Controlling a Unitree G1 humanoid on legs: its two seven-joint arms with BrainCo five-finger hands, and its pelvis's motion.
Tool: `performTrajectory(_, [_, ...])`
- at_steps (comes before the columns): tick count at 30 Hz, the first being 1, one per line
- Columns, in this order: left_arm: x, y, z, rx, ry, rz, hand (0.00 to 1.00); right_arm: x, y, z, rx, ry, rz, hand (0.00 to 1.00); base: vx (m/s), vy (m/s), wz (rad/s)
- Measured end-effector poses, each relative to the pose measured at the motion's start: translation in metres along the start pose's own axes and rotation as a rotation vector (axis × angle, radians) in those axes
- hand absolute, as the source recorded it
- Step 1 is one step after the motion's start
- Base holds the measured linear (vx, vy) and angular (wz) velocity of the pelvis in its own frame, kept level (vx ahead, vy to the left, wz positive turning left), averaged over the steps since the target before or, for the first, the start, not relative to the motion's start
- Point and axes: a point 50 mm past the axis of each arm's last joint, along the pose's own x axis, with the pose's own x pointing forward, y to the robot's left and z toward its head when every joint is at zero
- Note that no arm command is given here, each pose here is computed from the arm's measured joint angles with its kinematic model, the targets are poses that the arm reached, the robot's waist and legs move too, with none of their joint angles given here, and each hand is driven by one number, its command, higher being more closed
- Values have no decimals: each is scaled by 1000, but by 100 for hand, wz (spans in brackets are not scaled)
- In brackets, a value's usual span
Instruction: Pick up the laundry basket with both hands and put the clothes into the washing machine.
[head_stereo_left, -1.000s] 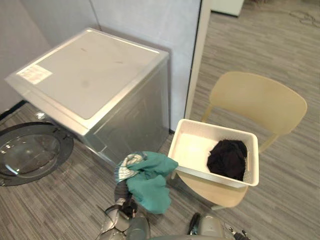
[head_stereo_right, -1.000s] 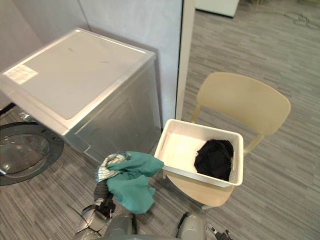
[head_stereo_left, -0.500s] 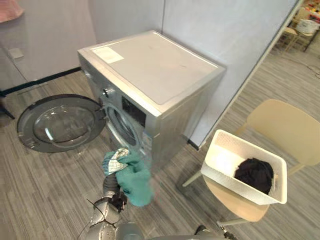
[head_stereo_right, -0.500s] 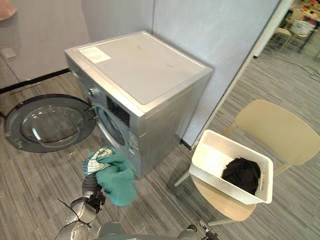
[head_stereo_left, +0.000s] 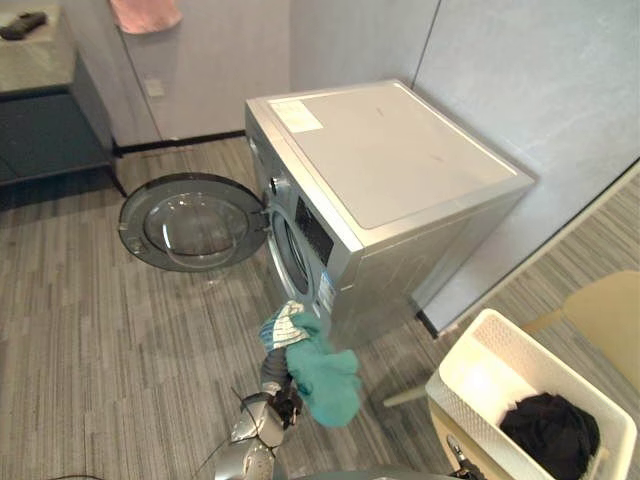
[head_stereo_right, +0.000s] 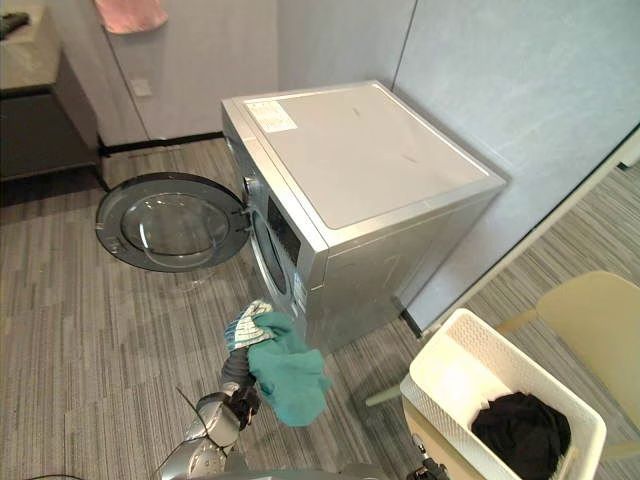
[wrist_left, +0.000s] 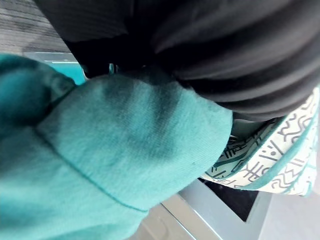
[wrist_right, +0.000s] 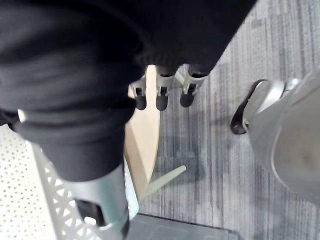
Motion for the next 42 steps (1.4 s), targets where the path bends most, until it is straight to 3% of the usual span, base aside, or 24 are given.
performTrajectory(9, [-3,16,-5,-2,28,67,100,-1,36,17,-72,-70,127,0,136,57,-16])
performTrajectory(13, [-3,24,-25,17,123,102,100,6,14,19,-77,-40,28,0,350,487,-61])
performTrajectory(18, [4,39,-13,164,158,67,100,1,-6,-30,24,162,-94,0,298,570,-33])
performTrajectory(25, [4,45,7,185,77,95,100,2,13,-8,-28,58,5,0,73,405,-91])
performTrajectory(32, [11,33,-3,158,83,96,100,0,10,-12,-12,54,20,0,18,47,-36])
performTrajectory(37, [15,3,-1,115,44,21,100,-2,-2,-15,69,50,-33,0,72,-27,11])
performTrajectory(42, [13,-10,5,84,-9,-22,100,-2,18,-4,13,7,44,0,-43,37,-10])
